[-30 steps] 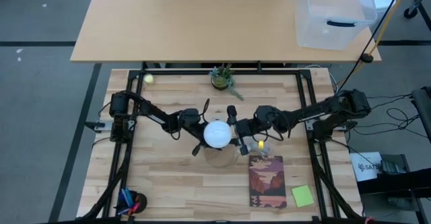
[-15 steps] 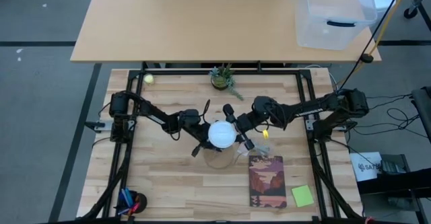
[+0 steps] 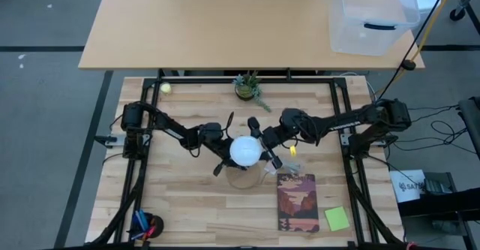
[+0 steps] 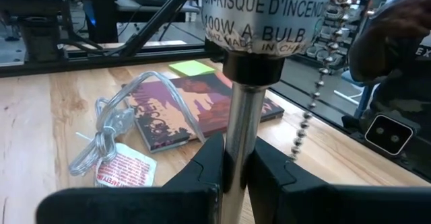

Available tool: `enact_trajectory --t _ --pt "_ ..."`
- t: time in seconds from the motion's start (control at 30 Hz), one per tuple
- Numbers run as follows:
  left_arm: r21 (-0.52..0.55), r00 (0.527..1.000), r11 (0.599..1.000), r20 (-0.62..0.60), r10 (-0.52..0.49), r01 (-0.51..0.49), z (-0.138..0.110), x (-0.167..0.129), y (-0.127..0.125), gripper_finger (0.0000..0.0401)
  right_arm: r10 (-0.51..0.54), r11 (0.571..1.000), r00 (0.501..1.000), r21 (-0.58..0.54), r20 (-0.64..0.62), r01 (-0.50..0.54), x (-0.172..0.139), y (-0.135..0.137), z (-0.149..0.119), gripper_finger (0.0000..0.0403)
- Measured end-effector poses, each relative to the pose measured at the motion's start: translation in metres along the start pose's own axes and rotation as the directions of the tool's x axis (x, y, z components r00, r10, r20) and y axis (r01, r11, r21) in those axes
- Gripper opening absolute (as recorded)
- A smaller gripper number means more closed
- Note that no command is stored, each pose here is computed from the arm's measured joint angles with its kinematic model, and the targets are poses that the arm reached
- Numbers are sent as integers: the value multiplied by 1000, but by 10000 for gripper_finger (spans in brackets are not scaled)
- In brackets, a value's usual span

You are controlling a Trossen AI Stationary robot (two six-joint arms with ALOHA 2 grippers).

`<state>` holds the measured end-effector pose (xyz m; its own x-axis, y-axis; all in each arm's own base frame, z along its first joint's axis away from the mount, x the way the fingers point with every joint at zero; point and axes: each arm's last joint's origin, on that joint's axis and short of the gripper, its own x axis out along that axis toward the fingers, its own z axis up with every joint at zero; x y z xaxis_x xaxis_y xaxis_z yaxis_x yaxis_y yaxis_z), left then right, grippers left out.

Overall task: Screw lightbulb
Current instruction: Remove the white lightbulb from the silver lamp

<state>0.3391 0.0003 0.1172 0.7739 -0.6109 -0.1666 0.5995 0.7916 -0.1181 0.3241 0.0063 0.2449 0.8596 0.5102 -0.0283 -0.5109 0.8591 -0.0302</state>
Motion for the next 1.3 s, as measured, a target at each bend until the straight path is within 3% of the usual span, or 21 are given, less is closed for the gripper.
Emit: enact_trajectory --t 0.4,0.5,0.77,1.0,1.2,1.3 --pt "-12 999 999 -2 39 -39 0 0 1 39 -5 997 997 77 -73 10 1 10 0 281" --pt "-22 998 997 -3 67 -67 0 0 2 39 -46 995 990 84 -136 58 -8 13 4 285" --pt "-19 983 983 2 183 -182 0 0 5 38 -280 955 933 28 -227 294 -29 18 20 282" --pt "-6 952 952 0 306 -306 1 -1 8 38 -384 912 850 -5 -359 410 -30 28 11 282" --pt "8 929 929 -3 370 -370 1 0 9 38 -416 895 834 1 -364 447 -23 42 11 281" --pt "9 912 912 -3 410 -410 1 -1 10 38 -482 860 797 -20 -364 510 -21 49 11 281"
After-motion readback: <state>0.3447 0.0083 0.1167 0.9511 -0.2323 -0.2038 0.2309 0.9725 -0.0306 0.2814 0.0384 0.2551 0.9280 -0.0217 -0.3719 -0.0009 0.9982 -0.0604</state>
